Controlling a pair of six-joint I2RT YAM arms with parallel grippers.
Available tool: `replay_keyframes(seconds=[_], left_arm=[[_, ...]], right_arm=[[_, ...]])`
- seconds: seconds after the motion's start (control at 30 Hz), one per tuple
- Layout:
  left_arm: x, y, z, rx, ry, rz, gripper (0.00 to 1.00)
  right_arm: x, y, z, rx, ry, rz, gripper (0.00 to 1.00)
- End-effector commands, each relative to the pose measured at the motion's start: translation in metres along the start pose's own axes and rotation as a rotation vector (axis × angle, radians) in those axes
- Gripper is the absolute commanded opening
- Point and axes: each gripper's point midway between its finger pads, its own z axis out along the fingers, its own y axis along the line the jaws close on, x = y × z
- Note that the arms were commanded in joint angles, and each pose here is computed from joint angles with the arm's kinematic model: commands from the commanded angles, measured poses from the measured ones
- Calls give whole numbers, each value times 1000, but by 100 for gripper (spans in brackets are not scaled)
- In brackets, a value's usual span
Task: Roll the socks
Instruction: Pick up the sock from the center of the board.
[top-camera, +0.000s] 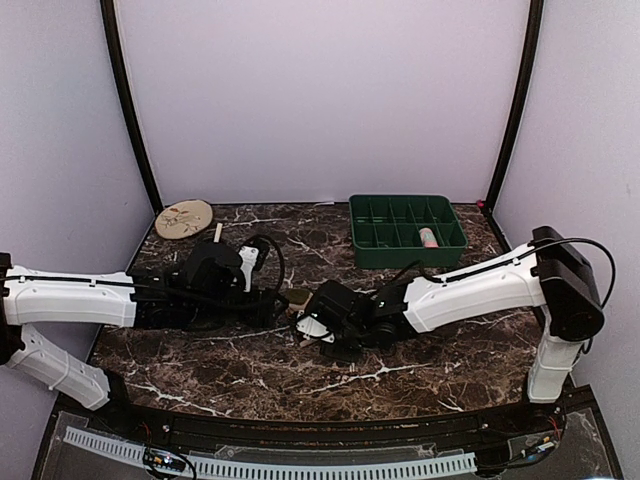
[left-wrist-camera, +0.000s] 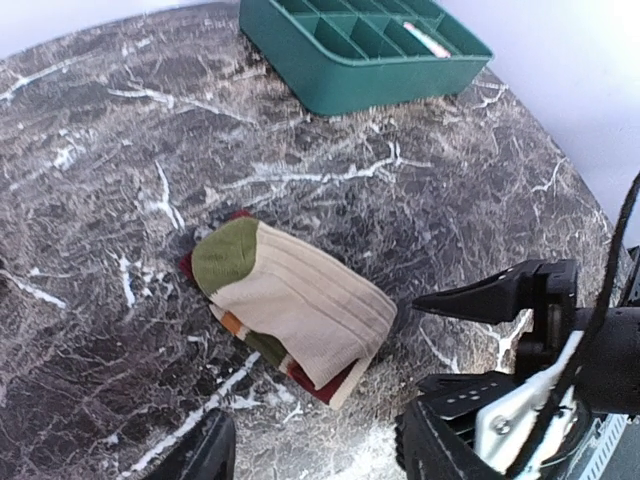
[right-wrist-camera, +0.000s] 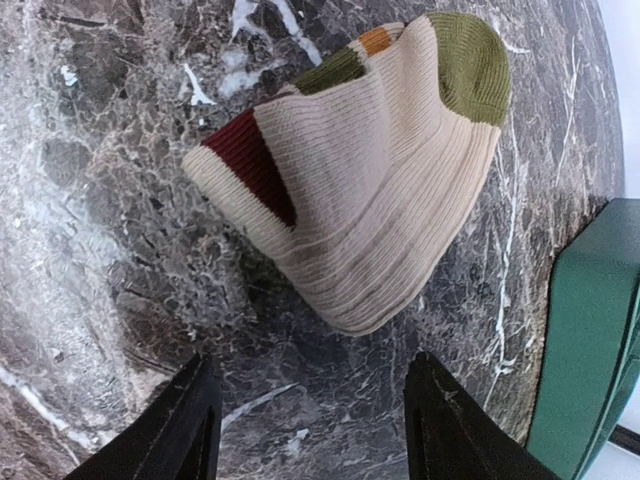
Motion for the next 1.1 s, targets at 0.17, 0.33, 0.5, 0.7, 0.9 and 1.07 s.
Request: replay_keyframes(seconds=[0.17, 0.33, 0.5, 0.7, 0.9, 1.07], left_arm=[[-24, 14, -31, -39, -223, 34, 59], [-27, 23, -47, -50, -294, 20, 58], [-30, 27, -56, -53, -336, 14, 58], [-35, 29, -58, -67, -364, 25, 57], [-38, 28, -55, -74, -378, 32, 57], [-42, 26, -52, -74, -388, 39, 57]], right_arm=[[-13, -4, 23, 56, 12, -134, 59], [-13, -7, 33, 66, 22, -163, 59], [-13, -19, 37, 99, 25, -186, 58], [-6, -28, 41, 104, 35, -221, 58], [-5, -28, 44, 51, 19, -206, 57], [-4, -15, 43, -21, 6, -219, 55]])
